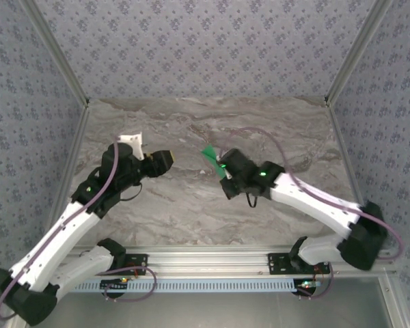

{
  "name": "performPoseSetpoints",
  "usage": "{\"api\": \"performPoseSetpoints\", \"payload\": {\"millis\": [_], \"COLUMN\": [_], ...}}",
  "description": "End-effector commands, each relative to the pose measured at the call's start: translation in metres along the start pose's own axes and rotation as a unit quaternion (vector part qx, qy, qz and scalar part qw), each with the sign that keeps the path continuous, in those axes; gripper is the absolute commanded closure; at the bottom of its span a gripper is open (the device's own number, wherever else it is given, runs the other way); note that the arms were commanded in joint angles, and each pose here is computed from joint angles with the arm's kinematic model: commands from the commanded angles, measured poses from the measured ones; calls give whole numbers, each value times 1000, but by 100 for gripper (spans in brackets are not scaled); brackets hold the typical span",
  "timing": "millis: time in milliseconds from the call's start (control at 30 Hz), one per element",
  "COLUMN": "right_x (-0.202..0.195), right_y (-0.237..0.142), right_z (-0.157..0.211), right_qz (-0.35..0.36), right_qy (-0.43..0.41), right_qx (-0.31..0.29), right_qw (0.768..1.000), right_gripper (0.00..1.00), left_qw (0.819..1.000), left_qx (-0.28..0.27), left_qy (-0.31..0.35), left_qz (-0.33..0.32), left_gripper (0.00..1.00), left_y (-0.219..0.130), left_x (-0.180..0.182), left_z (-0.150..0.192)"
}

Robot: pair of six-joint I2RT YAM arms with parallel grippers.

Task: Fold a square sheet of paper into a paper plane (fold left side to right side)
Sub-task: Turn over the paper at the center of the table.

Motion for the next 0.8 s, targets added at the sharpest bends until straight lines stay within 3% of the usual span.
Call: {"api": "performPoseSetpoints", "payload": {"millis": [0, 233, 367, 467, 533, 600, 767], "right_x": [-52, -23, 1, 22, 45, 70, 104], "right_y": [-7, 34, 62, 77, 85, 86, 56], "right_z": [27, 20, 29, 39, 48, 56, 54], "right_qz": [243, 348, 333, 294, 234, 169, 36], "right_qy": [-125, -276, -313, -328, -341, -350, -307], "right_qx": [115, 201, 228, 239, 240, 229, 175], "right_qw": [955, 873, 860, 865, 878, 893, 935], "right_gripper": [99, 99, 98, 91, 79, 59, 29], "left_qw": [995, 993, 993, 994, 995, 996, 996], "left_qx": [-28, -35, -29, -19, -10, 0, 43], "left_qy": [6, 7, 6, 6, 6, -3, -51], "left_qz": [-93, -108, -111, -109, -102, -89, -63], "left_gripper": [28, 26, 26, 26, 26, 25, 24], "left_y": [-15, -26, -21, -15, -10, -1, 30], "left_x": [41, 49, 50, 50, 48, 45, 49], "left_z": [3, 2, 4, 7, 9, 13, 32]}}
Point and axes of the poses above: each hand's point on the last joint's axis, 136 mm out from that joint toward the fingers, its own y axis out along the fingers, its own x axis along the line the jaws close on, z = x × y, the point moved 1 cm from there along -y, back along the fingers, and after that the axes turned 3 degrees about -y, right-handed, at the moved point
